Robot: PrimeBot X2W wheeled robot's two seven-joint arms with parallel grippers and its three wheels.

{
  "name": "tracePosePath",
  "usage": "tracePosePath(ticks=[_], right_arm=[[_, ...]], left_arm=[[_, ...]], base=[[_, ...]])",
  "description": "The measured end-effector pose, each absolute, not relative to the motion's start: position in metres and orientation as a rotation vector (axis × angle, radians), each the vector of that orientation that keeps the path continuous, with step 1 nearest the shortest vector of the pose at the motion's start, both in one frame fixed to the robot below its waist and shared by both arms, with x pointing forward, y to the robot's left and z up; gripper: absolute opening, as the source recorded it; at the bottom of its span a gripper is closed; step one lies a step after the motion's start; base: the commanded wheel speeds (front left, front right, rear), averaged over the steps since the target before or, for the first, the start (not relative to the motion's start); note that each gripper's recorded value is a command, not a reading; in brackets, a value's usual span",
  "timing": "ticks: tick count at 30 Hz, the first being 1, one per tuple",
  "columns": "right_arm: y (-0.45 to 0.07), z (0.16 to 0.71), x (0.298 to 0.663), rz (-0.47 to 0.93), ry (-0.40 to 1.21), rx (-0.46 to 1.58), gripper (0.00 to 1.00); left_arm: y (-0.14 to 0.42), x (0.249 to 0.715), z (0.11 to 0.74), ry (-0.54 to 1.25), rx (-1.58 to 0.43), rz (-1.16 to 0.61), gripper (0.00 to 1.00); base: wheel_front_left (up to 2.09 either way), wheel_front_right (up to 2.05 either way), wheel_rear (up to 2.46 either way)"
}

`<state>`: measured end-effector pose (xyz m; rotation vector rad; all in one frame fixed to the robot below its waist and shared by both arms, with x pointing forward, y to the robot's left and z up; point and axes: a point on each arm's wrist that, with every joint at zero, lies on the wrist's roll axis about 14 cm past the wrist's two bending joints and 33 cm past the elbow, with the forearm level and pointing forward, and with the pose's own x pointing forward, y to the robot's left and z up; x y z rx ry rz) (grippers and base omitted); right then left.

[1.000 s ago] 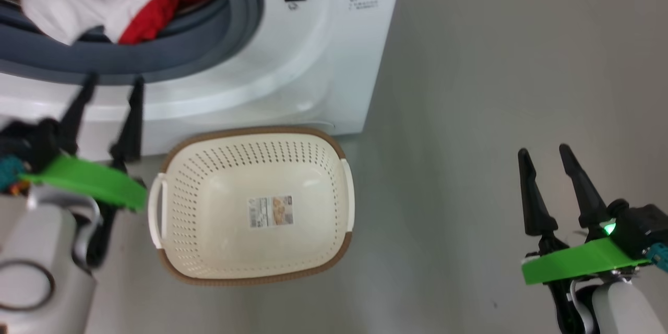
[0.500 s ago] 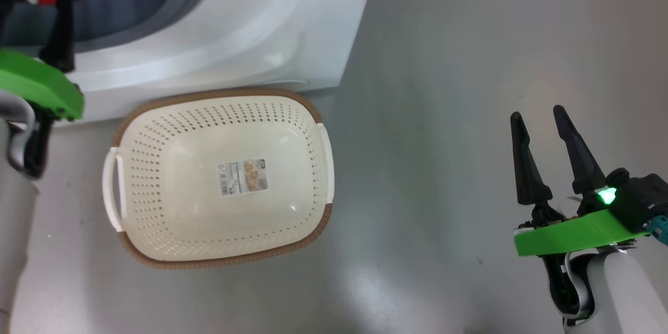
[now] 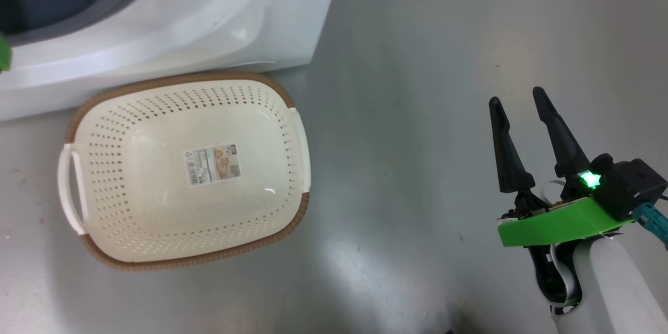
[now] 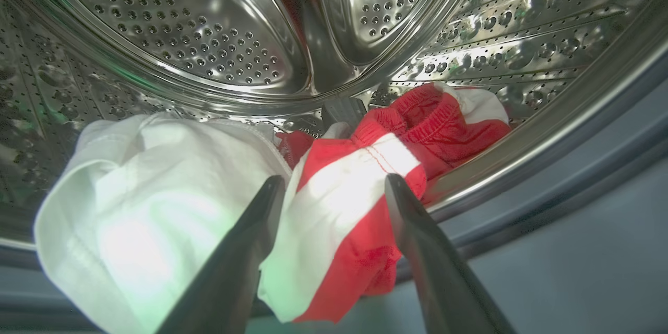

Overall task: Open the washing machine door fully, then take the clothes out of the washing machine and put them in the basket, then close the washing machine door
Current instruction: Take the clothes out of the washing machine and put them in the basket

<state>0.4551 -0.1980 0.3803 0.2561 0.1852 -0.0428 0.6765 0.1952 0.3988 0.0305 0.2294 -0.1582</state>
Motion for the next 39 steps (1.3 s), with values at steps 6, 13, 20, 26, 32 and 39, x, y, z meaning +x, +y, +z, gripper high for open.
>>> tracePosePath(ticks=[6,13,20,26,32,39], right_arm=[[-0.203,0.373,0.451,-0.060,0.204,0.262,1.00],[-0.203,0.373,0.448,-0.059,0.210,0.258,1.00],[-0.205,0.376,0.447,-0.066,0.206,0.261,1.00],[-0.203,0.379,0.450,-0.056,0.196,0.260,1.00],[-0.201,0.382,0.454,-0.046,0.183,0.262,1.00],[-0.199,0.385,0.457,-0.042,0.171,0.267,1.00]], left_arm=[[0.185,0.683,0.387,0.244,0.024,-0.183,1.00],[0.185,0.686,0.376,0.267,0.040,-0.196,1.00],[0.180,0.687,0.372,0.284,0.060,-0.217,0.93],[0.181,0.690,0.372,0.290,0.081,-0.219,0.22],[0.183,0.690,0.375,0.286,0.088,-0.217,0.00],[0.189,0.693,0.397,0.225,0.035,-0.191,0.00]], base=[[0.00,0.00,0.00],[0.00,0.00,0.00],[0.00,0.00,0.00],[0.00,0.00,0.00],[0.00,0.00,0.00],[0.00,0.00,0.00]])
